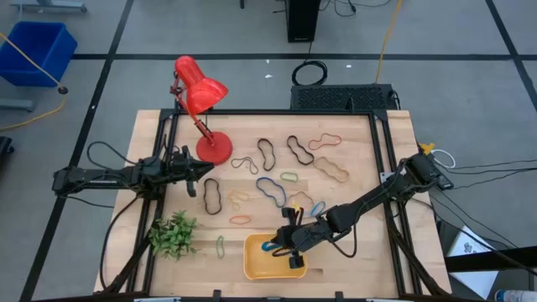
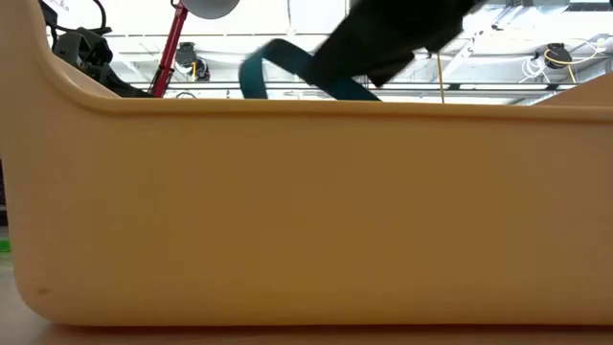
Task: Pick and place rubber bands into bin
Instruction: Put the bottom blue rubber band into the bin
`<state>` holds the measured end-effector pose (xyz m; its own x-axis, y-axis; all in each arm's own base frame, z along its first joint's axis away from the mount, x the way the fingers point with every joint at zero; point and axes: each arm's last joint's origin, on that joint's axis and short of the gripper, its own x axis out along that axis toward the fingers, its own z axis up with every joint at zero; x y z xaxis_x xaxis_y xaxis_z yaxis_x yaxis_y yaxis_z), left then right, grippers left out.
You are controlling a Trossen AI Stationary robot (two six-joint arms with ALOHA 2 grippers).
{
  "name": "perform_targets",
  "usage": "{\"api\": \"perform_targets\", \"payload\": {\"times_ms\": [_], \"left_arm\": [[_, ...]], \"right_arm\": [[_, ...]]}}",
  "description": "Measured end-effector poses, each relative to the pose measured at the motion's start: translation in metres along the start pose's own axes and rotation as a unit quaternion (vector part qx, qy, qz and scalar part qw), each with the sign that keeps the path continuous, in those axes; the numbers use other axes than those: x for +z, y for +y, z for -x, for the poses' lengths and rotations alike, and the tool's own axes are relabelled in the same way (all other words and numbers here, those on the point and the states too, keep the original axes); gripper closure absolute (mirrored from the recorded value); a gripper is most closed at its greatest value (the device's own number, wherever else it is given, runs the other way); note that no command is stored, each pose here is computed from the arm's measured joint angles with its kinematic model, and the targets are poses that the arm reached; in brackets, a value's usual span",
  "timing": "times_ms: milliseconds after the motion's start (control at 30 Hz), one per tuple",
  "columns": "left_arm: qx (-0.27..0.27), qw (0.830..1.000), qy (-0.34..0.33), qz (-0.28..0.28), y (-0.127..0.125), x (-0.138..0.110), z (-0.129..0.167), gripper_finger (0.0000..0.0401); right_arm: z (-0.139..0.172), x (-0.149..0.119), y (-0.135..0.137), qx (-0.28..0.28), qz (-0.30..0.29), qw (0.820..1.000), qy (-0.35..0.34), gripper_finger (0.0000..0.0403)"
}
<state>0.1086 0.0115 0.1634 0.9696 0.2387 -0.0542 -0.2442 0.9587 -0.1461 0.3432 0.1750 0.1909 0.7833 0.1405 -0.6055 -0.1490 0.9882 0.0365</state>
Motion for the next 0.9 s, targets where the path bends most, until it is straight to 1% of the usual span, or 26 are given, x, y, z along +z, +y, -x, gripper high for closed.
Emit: {"api": "perform_targets", "payload": {"times_ms": [133, 233, 333, 433, 567, 767, 900], "left_arm": [[0.0, 1.0, 0.0, 0.0, 0.0, 0.0, 0.0, 0.035], [0.0, 1.0, 0.0, 0.0, 0.0, 0.0, 0.0, 0.035], [0.0, 1.0, 0.0, 0.0, 0.0, 0.0, 0.0, 0.035], [0.0, 1.0, 0.0, 0.0, 0.0, 0.0, 0.0, 0.035], [0.0, 1.0, 0.0, 0.0, 0.0, 0.0, 0.0, 0.035], [0.0, 1.0, 0.0, 0.003, 0.0, 0.0, 0.0, 0.035], [0.0, 1.0, 0.0, 0.004, 0.0, 0.0, 0.0, 0.035]], "right_arm": [[-0.002, -0.009, 0.0, 0.046, -0.035, 0.998, 0.027, 0.0403], [-0.002, -0.018, -0.001, 0.062, -0.051, 0.996, 0.045, 0.0403], [-0.003, -0.027, -0.003, 0.057, -0.069, 0.994, 0.059, 0.0401], [-0.004, -0.031, -0.004, 0.054, -0.079, 0.993, 0.064, 0.0392], [-0.004, -0.03, -0.004, 0.055, -0.079, 0.993, 0.061, 0.0378], [-0.004, -0.027, -0.004, 0.058, -0.082, 0.994, 0.048, 0.0368], [-0.004, -0.023, -0.003, 0.063, -0.116, 0.991, 0.03, 0.0355]]}}
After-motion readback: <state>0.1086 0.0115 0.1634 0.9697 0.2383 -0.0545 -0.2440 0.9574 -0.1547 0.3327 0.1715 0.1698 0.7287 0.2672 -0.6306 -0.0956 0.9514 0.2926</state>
